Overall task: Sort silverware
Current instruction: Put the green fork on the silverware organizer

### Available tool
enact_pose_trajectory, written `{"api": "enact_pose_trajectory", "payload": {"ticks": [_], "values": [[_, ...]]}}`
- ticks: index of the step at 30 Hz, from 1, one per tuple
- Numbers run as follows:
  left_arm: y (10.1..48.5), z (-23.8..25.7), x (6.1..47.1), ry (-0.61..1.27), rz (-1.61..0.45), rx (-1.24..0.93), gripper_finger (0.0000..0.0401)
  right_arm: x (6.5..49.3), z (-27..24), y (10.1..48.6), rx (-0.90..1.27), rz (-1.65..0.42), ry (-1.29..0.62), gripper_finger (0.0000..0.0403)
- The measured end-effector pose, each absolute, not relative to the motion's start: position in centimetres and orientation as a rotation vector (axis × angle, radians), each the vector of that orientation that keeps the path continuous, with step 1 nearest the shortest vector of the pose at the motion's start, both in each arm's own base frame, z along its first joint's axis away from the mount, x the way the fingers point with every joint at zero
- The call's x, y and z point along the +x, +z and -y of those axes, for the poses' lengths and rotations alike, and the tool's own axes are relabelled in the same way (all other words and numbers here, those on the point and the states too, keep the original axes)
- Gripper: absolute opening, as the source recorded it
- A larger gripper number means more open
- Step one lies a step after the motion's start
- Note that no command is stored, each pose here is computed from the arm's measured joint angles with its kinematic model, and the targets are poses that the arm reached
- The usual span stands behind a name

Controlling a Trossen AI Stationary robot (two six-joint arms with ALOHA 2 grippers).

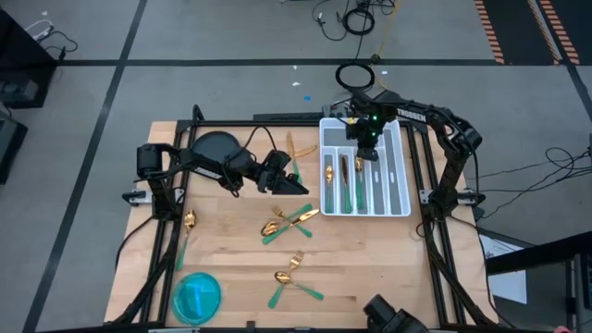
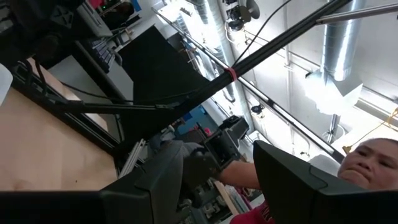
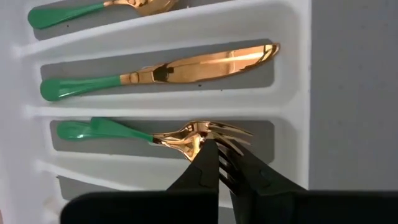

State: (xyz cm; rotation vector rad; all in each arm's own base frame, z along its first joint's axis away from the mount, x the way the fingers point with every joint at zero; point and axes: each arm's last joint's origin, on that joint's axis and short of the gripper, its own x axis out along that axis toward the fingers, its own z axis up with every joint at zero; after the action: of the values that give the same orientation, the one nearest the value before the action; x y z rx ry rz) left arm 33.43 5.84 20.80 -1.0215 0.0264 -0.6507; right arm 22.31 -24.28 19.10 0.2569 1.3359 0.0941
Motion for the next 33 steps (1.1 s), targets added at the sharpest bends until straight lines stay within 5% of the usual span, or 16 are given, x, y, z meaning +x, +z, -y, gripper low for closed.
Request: {"api": "enact_pose_trajectory", "payload": {"ticks": [33], "values": [[20.8,-5.9,33.4,-0.644,-0.019,-1.015,0.0202,21.8,23.4,16.3,0.265,-1.354,0.069,0.0001]]}}
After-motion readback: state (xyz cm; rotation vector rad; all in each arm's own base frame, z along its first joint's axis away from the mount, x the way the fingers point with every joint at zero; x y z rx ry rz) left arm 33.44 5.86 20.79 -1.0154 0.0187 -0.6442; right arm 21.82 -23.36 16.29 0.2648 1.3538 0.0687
